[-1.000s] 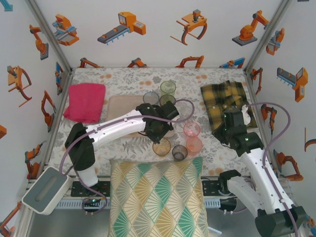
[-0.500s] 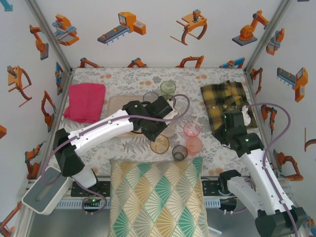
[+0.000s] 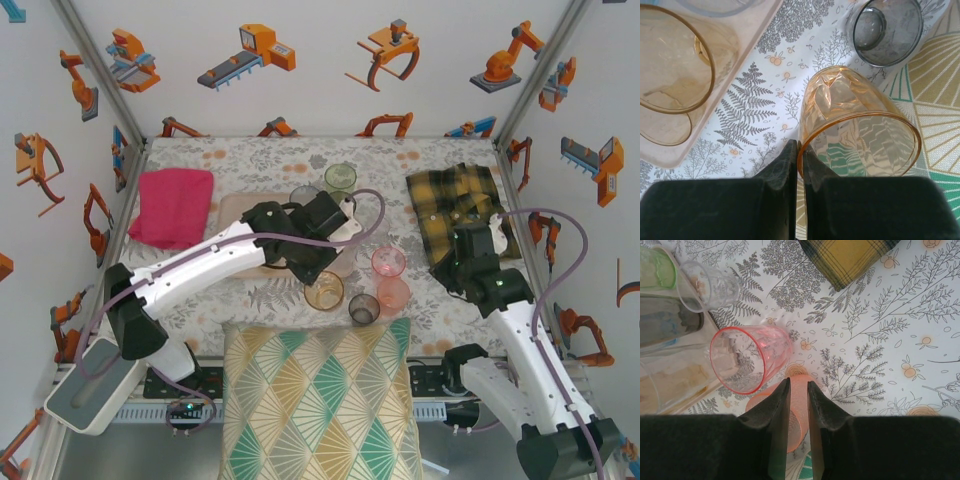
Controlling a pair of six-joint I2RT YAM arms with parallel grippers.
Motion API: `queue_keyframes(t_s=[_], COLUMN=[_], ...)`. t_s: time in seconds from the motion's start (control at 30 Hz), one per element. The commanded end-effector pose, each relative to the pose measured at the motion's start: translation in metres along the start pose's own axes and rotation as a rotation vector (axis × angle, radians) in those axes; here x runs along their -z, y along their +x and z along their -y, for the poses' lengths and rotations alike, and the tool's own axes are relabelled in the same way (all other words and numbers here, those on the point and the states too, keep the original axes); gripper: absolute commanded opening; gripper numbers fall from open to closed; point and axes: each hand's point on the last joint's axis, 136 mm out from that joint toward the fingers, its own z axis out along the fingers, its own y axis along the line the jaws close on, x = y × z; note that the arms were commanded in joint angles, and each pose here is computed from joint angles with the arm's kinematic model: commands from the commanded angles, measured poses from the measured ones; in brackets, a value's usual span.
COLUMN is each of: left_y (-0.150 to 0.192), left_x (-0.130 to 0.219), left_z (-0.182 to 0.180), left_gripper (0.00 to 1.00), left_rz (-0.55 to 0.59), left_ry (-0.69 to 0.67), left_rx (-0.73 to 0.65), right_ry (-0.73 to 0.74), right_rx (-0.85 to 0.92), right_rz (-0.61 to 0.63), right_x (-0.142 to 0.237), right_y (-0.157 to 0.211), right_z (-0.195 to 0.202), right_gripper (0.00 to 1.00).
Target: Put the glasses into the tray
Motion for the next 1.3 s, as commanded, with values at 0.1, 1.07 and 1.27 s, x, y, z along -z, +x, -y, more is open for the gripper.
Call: queue_keyframes(t_s=[0.1,1.07,1.27], left_y=[-0.019,-0.045,0.014], left_x=[0.033,0.135,0.138], left_z=[0.003,-0.161,-0.223], left_gripper=[0.11,0.14,0.15], left_rz=[0.084,0.323,0.281], left_ry=[0.009,-0.277,-0.367], left_rx=[-0.052,0.267,0.464], right_ry=[0.026,0.016,0.007], right_rx=[-0.003,0.008,0.021], right_rz=[0.006,0.021,0.024], right_x=[0.006,0.007,0.007], right_y=[-0.001,-0.009,-0.014], right_z=[0.006,-0.002,-0.008], right_gripper=[0.23,0.23,0.23])
